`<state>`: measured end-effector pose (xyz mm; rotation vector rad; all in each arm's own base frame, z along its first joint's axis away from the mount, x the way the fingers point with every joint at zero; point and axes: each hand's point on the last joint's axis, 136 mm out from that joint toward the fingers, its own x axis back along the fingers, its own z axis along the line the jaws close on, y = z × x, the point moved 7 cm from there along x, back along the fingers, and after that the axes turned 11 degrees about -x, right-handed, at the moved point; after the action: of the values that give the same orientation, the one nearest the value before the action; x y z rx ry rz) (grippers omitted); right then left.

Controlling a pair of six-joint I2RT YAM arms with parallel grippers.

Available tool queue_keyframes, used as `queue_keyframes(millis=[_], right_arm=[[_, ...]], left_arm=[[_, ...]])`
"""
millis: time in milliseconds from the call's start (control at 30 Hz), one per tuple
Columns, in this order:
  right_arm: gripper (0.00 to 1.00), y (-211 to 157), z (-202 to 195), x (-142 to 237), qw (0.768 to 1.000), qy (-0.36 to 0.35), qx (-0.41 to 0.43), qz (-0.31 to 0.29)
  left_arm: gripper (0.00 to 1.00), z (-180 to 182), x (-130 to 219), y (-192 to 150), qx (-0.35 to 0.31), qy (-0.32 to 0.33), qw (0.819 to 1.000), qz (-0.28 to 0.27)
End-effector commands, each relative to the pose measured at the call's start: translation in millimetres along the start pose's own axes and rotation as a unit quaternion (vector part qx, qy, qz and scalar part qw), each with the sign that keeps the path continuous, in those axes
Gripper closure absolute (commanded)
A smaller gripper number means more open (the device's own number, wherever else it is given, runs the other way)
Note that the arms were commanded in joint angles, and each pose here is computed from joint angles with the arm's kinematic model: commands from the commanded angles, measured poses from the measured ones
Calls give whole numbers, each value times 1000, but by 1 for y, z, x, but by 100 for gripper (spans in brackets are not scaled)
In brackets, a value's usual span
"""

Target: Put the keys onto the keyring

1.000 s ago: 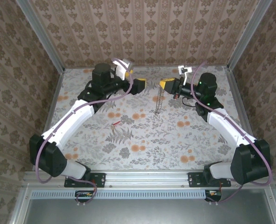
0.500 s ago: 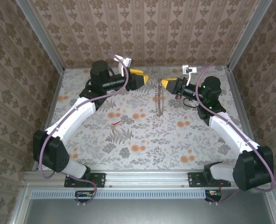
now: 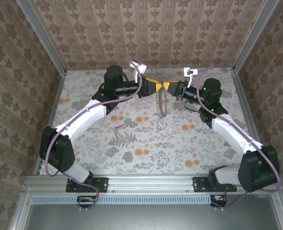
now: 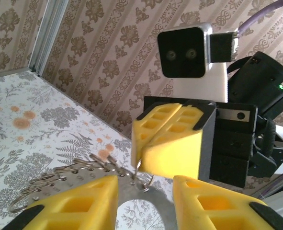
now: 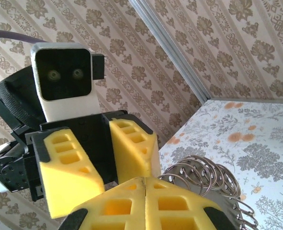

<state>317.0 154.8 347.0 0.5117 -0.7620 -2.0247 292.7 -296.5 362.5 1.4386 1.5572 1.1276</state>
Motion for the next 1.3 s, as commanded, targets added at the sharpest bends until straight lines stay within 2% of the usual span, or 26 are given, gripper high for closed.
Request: queue_keyframes(millis=[0, 700, 1267], right_arm=[[100, 7, 10, -3, 1000, 15, 12, -12], [100, 6, 14, -4, 1000, 22, 12, -14], [100, 10, 16, -5, 999, 31, 1, -21]], left_arm=[[65, -4, 0, 5, -9, -18, 1000, -14], [71, -5, -11, -6, -6, -52, 999, -11], [75, -11, -11, -6, 2, -120, 991, -56]])
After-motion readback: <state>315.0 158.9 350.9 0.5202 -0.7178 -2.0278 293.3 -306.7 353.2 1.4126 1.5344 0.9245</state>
